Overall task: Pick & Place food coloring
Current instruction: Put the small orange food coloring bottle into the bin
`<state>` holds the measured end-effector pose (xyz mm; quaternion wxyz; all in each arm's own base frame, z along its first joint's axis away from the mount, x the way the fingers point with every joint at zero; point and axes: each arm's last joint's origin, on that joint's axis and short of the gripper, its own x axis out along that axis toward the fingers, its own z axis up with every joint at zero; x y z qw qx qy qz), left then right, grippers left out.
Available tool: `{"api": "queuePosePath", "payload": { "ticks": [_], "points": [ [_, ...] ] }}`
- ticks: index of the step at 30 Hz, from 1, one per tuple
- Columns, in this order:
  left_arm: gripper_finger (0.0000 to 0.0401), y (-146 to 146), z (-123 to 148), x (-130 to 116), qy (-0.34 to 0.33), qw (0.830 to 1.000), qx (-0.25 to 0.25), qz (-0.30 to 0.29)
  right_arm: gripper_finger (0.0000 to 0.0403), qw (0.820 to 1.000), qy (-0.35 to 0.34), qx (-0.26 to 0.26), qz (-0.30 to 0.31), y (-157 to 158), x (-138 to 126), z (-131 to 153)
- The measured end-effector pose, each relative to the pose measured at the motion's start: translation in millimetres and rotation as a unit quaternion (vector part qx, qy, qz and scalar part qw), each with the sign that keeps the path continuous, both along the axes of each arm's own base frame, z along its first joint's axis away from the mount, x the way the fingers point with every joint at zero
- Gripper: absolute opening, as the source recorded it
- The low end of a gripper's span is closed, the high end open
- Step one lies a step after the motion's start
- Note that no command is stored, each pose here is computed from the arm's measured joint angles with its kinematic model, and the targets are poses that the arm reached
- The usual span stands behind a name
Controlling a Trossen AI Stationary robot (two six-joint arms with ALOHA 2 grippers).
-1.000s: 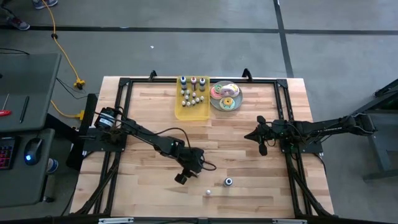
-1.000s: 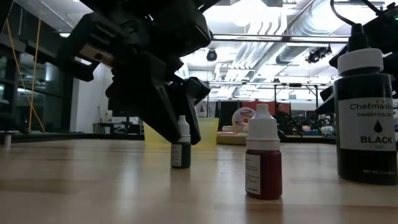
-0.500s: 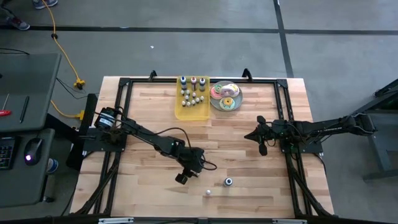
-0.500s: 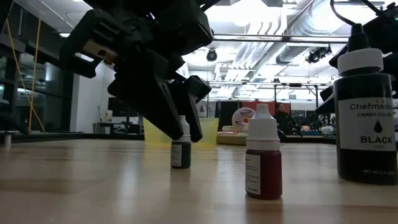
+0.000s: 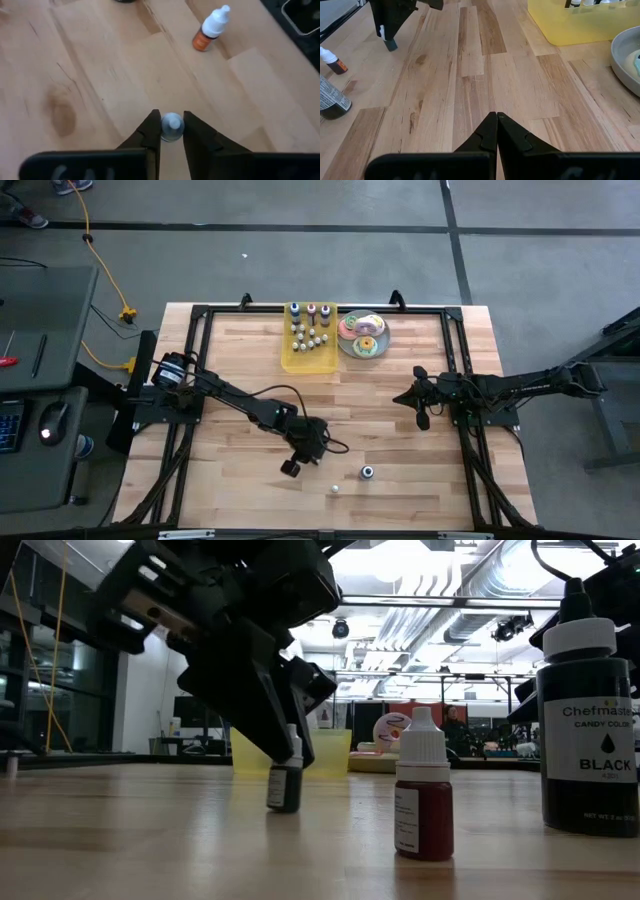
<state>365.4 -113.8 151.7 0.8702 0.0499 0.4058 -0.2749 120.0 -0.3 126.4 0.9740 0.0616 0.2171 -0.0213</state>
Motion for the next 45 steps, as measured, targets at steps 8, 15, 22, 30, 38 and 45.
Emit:
{"api": "queuePosePath", "payload": {
  "ticks": [8,15,22,30,38,45],
  "points": [
    [0.0039,-0.4,13.5,1.7,0.023,0.998,-0.030,0.045,0.0000,1.000,0.000,0.000,0.000,0.0,0.0,0.0],
    [0.0038,7.4,52.6,-1.4,0.037,0.989,-0.031,0.141,0.0000,1.000,0.000,0.000,0.000,0.0,0.0,-0.1],
    [0.0038,22.5,93.1,-12.0,0.084,0.957,-0.070,0.268,0.0000,1.000,0.000,0.000,0.000,0.0,0.0,0.0],
    [0.0038,42.2,134.9,-27.4,0.105,0.940,-0.121,0.302,0.0000,1.000,0.000,0.000,0.000,0.0,0.0,0.0],
    [0.0038,69.6,164.5,-50.2,0.123,0.939,-0.167,0.273,0.0000,1.000,0.000,0.000,0.000,0.0,0.0,0.0],
    [0.0037,107.6,170.6,-64.1,0.119,0.911,-0.123,0.376,0.0000,1.000,0.000,0.000,0.000,0.0,0.0,0.0]
  ]
}}
